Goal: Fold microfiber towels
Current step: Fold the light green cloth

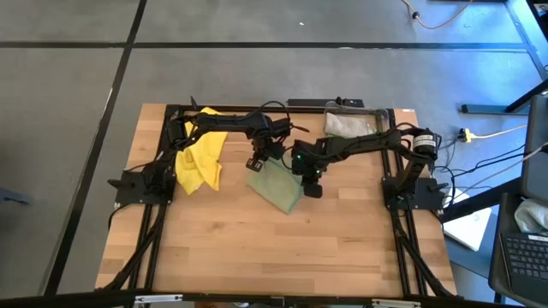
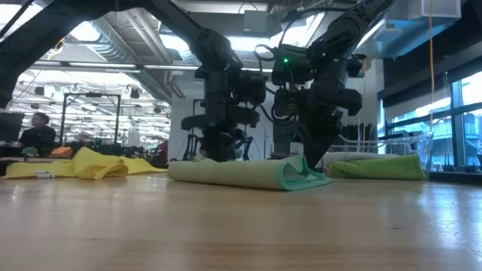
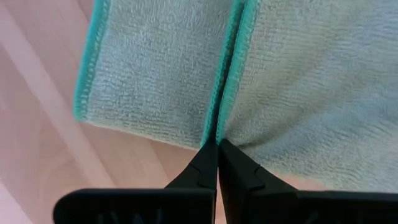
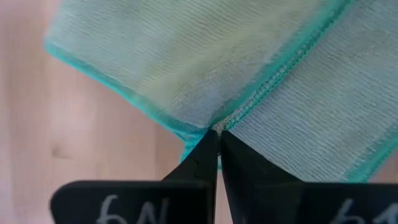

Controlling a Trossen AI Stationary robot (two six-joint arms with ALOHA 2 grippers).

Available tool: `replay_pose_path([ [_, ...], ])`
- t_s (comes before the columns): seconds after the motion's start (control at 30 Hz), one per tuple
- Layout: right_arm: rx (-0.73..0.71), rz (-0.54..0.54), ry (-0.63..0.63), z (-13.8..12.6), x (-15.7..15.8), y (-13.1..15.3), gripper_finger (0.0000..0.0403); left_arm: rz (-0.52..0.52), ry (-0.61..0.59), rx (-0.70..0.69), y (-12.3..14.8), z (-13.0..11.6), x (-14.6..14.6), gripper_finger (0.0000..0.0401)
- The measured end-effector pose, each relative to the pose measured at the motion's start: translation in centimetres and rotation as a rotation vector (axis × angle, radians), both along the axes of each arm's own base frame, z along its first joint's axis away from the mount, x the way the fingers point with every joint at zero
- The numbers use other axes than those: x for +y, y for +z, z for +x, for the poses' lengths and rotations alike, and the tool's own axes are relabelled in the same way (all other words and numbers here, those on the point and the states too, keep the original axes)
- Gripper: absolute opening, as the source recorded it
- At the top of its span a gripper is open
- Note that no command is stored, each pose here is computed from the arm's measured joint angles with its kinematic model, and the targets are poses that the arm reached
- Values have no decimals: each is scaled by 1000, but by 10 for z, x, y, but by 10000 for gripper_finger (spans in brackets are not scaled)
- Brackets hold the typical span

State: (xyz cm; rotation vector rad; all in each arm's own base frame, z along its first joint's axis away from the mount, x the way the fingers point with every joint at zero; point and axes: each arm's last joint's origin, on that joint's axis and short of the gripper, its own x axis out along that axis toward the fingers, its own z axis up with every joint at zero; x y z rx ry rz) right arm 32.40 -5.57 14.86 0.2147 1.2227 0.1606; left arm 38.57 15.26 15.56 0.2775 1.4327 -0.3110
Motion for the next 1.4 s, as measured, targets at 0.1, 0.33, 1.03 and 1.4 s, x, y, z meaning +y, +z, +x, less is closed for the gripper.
replay_pose_path([
  [0.1, -33, 55, 23, 2, 1, 1, 21, -1, 20, -20, -8, -3, 2, 0],
  [0.33, -53, 110, 38, 3, 3, 2, 21, -27, 49, -73, -11, -2, 7, 6],
  [1.03, -3, 363, -189, -6, -25, 4, 158, -24, 38, -123, -11, 3, 5, 2],
  [1.4, -63, 280, -356, 1, -39, 6, 192, -49, -4, -186, -11, 7, 8, 1],
])
